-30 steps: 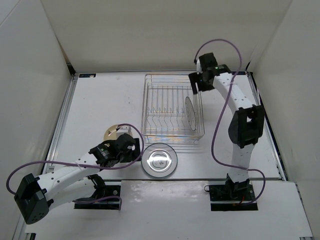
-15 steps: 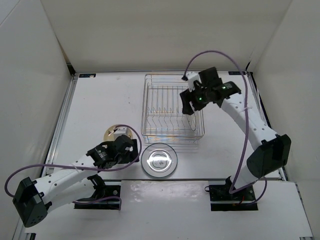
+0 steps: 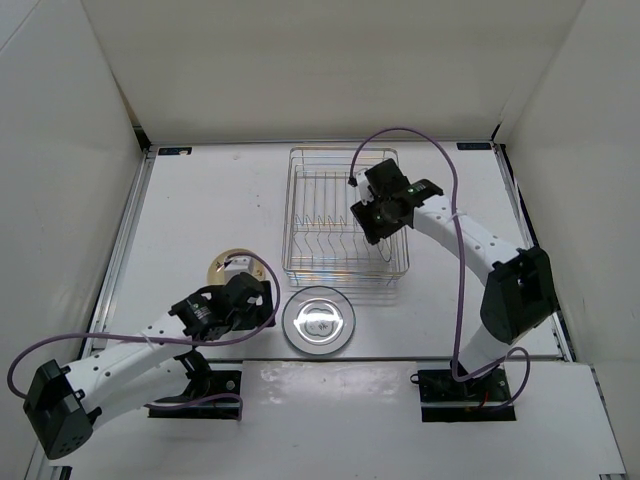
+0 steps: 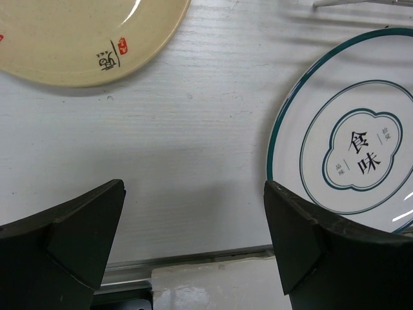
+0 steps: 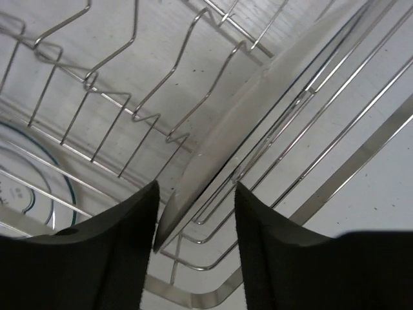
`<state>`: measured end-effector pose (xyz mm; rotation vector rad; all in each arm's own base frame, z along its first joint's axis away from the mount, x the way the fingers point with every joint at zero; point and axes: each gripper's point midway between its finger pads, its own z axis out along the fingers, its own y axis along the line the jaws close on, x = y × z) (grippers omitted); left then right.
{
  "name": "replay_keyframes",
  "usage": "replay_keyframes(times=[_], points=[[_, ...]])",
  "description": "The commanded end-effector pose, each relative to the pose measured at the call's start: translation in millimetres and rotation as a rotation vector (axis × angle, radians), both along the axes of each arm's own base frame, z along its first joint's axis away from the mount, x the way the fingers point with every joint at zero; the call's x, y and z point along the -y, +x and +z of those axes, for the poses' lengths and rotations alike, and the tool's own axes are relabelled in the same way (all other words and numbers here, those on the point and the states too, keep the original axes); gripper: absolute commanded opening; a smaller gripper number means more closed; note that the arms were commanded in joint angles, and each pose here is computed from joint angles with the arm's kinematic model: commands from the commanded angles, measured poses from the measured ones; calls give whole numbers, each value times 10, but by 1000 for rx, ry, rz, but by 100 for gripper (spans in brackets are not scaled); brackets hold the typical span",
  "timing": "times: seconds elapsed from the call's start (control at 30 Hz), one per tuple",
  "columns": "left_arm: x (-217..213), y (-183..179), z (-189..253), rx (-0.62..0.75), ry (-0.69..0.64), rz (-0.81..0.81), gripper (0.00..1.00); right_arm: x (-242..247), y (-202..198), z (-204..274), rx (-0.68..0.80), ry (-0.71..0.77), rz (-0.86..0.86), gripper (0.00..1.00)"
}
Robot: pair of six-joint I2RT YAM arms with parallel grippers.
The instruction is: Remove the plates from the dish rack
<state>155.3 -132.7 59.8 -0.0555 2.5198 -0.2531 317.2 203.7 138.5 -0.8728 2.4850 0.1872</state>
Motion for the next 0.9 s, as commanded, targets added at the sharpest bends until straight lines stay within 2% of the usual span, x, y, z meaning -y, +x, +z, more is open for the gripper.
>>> replay_keyframes(times=[0.0, 0.07, 0.13, 0.27, 0.33, 0.47, 0.6, 0.77, 0.83, 0.87], points=[[-69, 18, 37, 20, 8, 26, 100, 7, 297, 132, 136, -25, -90, 51], [-91, 5, 27, 18, 14, 28, 100, -35, 315, 166, 139, -12, -83, 33], [-88, -1, 23, 18, 9, 29, 100, -103, 309, 226, 144, 10, -67, 28], [-90, 0, 3, 20, 7, 32, 100, -149, 326, 372, 161, 38, -56, 28], [-83, 6, 8, 20, 7, 32, 100, -166, 324, 410, 163, 45, -53, 23], [-72, 9, 8, 17, 7, 29, 100, -173, 326, 495, 169, 48, -49, 0], [-73, 7, 17, 16, 5, 32, 100, -184, 329, 632, 182, 53, -47, 0], [-78, 0, 32, 19, 3, 29, 100, -227, 406, 1182, 261, 106, -53, 0], [-78, 6, 54, 26, -2, 31, 100, -184, 364, 1267, 251, 105, -60, 0], [-78, -1, 52, 24, -4, 30, 100, -206, 375, 1471, 287, 133, -57, 0]])
